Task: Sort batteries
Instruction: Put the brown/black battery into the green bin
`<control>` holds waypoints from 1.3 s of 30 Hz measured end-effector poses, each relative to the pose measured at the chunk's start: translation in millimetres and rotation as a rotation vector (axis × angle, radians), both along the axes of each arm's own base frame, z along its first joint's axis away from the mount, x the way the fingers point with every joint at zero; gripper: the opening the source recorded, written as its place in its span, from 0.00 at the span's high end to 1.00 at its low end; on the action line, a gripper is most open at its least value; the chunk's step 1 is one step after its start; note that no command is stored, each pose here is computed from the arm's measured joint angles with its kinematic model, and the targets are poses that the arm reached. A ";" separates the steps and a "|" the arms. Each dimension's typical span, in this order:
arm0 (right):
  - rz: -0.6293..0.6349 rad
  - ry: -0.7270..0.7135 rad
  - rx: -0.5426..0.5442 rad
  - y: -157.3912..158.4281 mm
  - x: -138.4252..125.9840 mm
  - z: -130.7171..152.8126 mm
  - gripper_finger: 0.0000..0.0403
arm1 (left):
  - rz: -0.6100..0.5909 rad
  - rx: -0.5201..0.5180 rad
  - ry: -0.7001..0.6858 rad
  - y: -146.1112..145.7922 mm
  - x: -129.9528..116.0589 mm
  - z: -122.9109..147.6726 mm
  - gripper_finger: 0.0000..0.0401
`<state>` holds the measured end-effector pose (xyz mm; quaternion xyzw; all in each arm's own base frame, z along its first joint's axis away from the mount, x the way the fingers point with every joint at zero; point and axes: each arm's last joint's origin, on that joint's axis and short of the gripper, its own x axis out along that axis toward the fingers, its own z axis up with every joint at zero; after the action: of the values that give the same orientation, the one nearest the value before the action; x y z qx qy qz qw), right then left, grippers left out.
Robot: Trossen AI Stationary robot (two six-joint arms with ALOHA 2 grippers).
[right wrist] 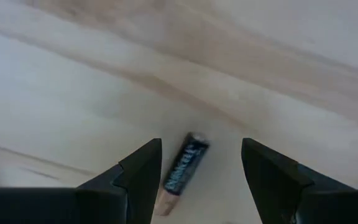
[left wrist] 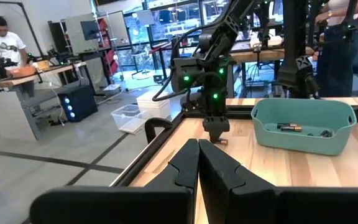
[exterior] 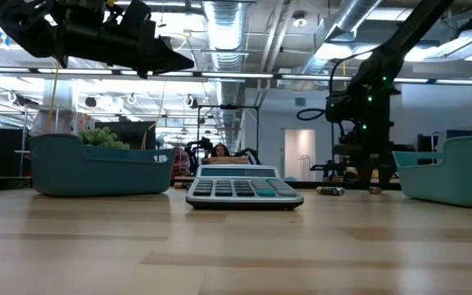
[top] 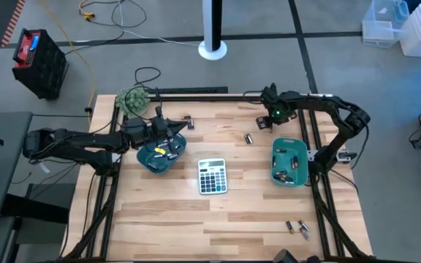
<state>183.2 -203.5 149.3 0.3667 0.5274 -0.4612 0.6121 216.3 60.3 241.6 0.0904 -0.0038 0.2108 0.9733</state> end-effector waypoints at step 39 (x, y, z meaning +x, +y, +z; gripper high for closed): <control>0.131 -0.046 -0.075 20.1 10.1 -7.1 0.94 | 0.000 -0.001 0.005 0.0 0.1 -0.3 0.99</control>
<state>193.3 -183.4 142.2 0.3188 0.5186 -0.4308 0.6662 216.3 60.3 241.3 0.0906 -0.0014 0.2104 0.9734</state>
